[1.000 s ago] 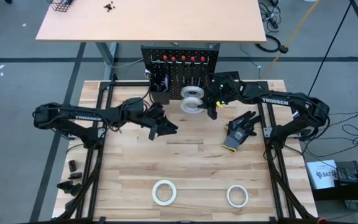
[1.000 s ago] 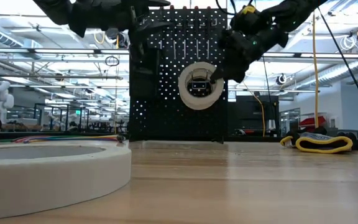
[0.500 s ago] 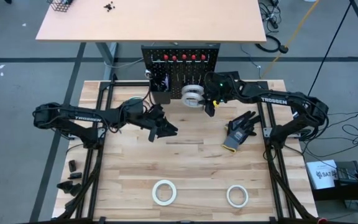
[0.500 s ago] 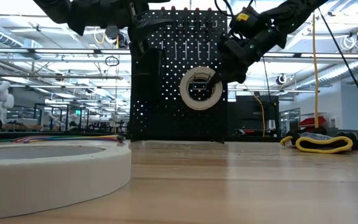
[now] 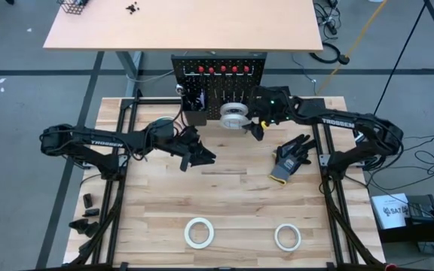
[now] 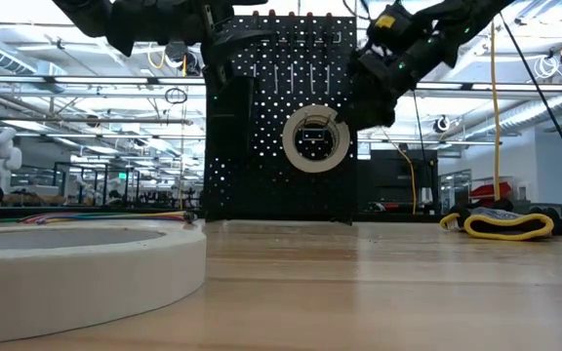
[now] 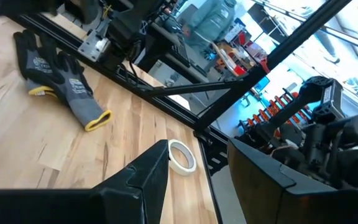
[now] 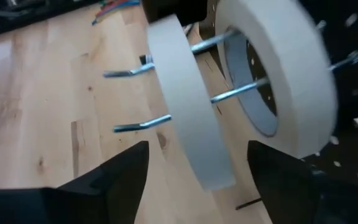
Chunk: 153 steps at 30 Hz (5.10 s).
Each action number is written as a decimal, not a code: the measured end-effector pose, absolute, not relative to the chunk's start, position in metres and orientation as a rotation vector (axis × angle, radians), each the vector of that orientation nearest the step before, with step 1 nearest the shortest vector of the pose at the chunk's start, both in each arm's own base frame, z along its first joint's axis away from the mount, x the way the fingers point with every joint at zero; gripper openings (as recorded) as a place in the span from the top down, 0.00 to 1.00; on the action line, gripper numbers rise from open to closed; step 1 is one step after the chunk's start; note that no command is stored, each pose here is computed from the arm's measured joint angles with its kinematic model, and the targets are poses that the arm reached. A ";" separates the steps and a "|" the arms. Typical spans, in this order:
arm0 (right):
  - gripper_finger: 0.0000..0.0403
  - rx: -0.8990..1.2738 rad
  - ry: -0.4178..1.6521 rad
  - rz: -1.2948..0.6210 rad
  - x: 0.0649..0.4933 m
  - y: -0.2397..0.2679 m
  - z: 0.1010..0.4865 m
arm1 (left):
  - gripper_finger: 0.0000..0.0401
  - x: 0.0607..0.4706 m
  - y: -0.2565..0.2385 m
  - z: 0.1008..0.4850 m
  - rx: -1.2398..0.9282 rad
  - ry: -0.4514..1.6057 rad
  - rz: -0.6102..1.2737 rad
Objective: Hang tools onto peg board
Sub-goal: Hang the white tape on the peg board
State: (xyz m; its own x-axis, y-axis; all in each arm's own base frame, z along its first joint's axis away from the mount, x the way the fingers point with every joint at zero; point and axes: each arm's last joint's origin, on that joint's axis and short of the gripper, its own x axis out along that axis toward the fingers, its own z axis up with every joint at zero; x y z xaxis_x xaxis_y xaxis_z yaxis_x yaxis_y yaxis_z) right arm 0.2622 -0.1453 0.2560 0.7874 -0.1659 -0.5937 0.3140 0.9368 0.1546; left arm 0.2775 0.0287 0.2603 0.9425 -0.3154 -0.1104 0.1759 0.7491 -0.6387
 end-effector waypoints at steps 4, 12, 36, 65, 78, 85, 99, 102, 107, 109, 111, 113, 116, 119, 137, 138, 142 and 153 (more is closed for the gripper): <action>0.35 0.229 0.559 -0.263 0.251 -0.138 0.276 | 0.59 0.278 0.027 0.260 -0.672 0.219 -0.276; 0.45 0.170 0.379 -0.220 0.259 -0.124 0.299 | 0.59 0.278 0.027 0.260 -0.644 0.214 -0.274; 1.00 -0.008 0.475 -0.334 0.291 -0.111 0.271 | 0.59 0.279 0.026 0.260 -0.643 0.202 -0.235; 1.00 -0.072 0.402 -0.367 0.292 -0.073 0.290 | 0.59 0.268 -0.012 0.228 -0.723 0.629 -0.341; 0.94 0.190 0.358 0.048 0.278 -0.023 0.311 | 0.59 0.247 -0.080 0.198 -0.570 0.936 -0.291; 0.79 0.208 0.465 0.082 0.275 -0.013 0.301 | 0.59 0.253 -0.118 0.181 -0.393 0.915 -0.191; 0.50 0.265 0.668 0.055 0.265 -0.012 0.284 | 0.59 0.290 -0.158 0.135 -0.295 0.971 -0.059; 0.49 0.260 0.692 0.058 0.264 -0.011 0.283 | 0.59 0.293 -0.160 0.128 -0.304 0.979 -0.059; 0.48 0.249 0.744 0.059 0.260 -0.011 0.279 | 0.59 0.291 -0.167 0.118 -0.275 1.015 -0.072; 0.48 0.251 0.761 0.056 0.259 -0.011 0.278 | 0.59 0.288 -0.170 0.117 -0.245 1.016 -0.081; 0.48 0.251 0.777 0.053 0.258 -0.011 0.276 | 0.59 0.286 -0.173 0.116 -0.186 1.017 -0.110; 0.48 0.246 0.787 0.054 0.258 -0.011 0.276 | 0.59 0.282 -0.175 0.114 -0.107 1.025 -0.114; 0.48 0.236 0.784 0.054 0.258 -0.011 0.276 | 0.61 0.280 -0.172 0.113 -0.082 1.063 -0.099; 0.48 0.232 0.775 0.055 0.258 -0.011 0.277 | 0.69 0.281 -0.168 0.112 -0.101 1.089 -0.106; 0.48 0.066 0.390 0.217 0.280 0.001 0.306 | 0.85 0.280 -0.059 0.213 -0.099 0.909 -0.051; 0.48 0.024 0.359 0.232 0.281 0.003 0.308 | 0.85 0.278 -0.052 0.224 -0.140 0.868 -0.090; 0.48 -0.169 0.249 0.338 0.286 0.016 0.313 | 0.85 0.270 -0.033 0.261 -0.331 0.662 -0.305; 0.48 -0.270 -0.046 0.353 0.318 0.049 0.320 | 0.85 0.293 -0.025 0.295 -0.563 0.299 -0.547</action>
